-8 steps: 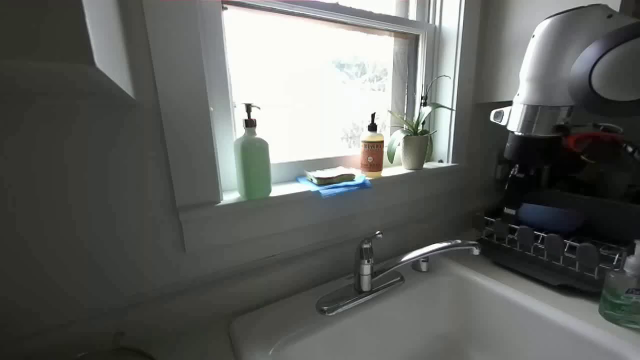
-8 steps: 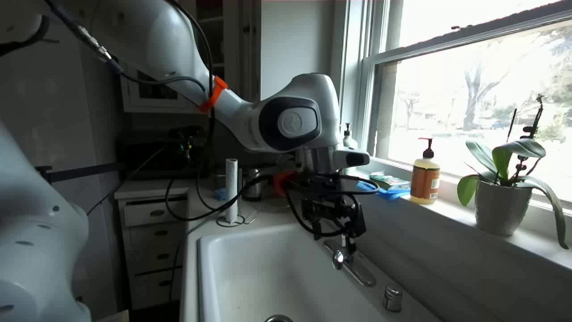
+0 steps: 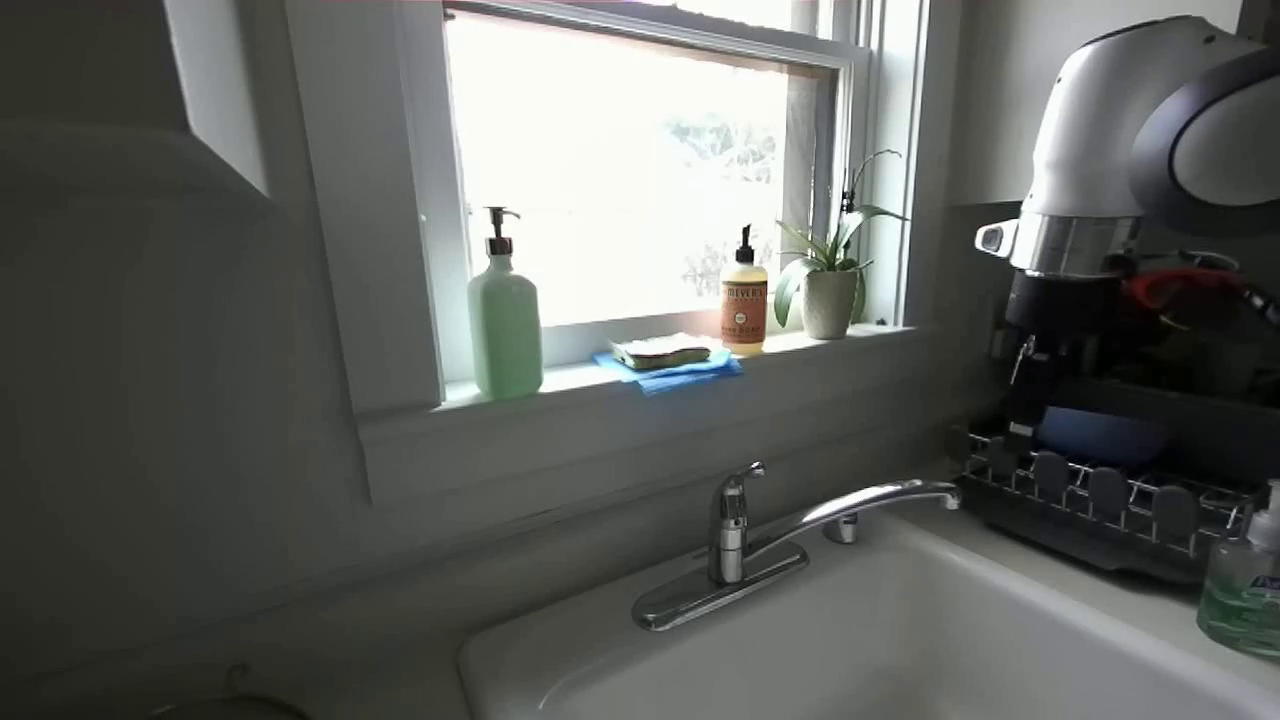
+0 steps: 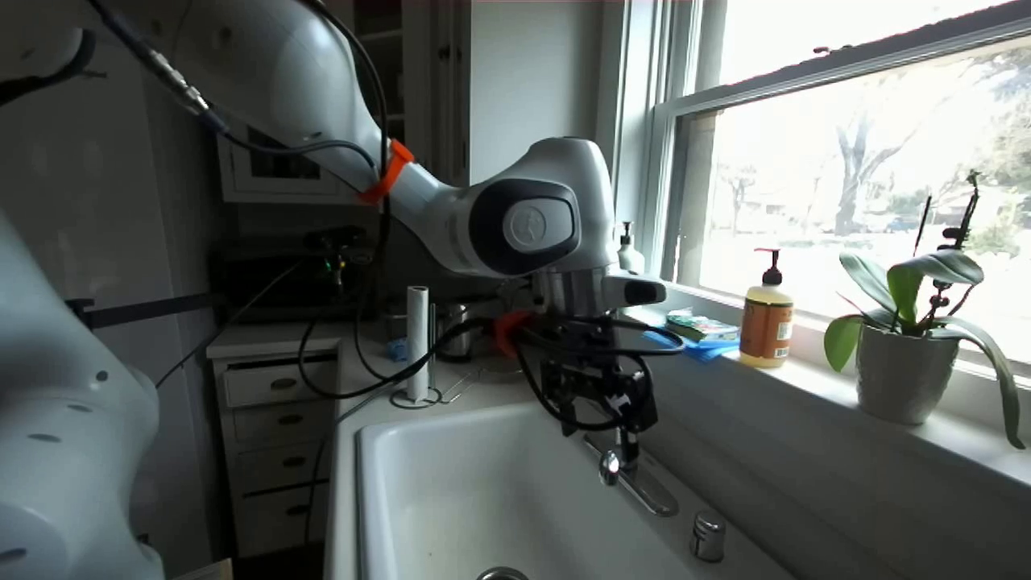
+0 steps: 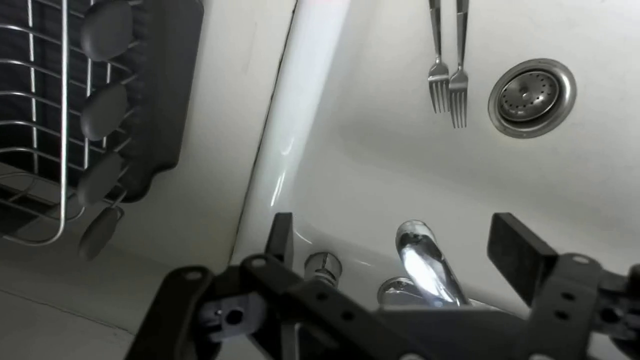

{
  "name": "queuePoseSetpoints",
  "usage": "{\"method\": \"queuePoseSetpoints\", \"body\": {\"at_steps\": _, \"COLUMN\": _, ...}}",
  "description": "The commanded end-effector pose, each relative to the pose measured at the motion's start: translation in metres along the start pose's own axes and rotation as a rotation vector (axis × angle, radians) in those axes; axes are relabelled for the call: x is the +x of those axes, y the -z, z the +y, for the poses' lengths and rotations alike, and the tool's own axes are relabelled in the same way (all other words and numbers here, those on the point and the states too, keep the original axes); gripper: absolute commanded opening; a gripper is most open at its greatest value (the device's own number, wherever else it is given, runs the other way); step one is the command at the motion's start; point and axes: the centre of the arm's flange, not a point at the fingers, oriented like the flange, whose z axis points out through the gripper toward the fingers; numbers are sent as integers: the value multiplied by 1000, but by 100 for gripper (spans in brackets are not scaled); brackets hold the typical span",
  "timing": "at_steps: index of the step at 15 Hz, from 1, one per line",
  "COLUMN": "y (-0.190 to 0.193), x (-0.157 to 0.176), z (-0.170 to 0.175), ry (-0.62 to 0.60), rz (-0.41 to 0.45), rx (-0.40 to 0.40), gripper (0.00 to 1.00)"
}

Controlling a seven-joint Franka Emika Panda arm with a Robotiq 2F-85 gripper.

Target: Push the faucet to the left

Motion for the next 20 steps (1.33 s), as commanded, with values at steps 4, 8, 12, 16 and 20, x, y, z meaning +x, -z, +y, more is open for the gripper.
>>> {"method": "queuePoseSetpoints", "body": {"at_steps": 4, "y": -38, "x": 49, "z": -17, "ry": 219, "rz": -80, "rx": 46, "gripper": 100}}
{"method": "queuePoseSetpoints", "body": {"at_steps": 8, "y": -57, "x": 76, "z": -26, "ry": 318, "rz": -103, "rx": 43, "gripper": 100}}
{"method": "queuePoseSetpoints", "body": {"at_steps": 12, "y": -71, "x": 94, "z": -31, "ry": 378, "rz": -129, "rx": 60, "gripper": 100}}
{"method": "queuePoseSetpoints", "body": {"at_steps": 16, "y": -83, "x": 103, "z": -41, "ry": 443, "rz": -160, "rx": 88, "gripper": 100}}
{"method": "queuePoseSetpoints", "body": {"at_steps": 20, "y": -88, "x": 103, "z": -61, "ry": 411, "rz": -216, "rx": 117, "gripper": 100}}
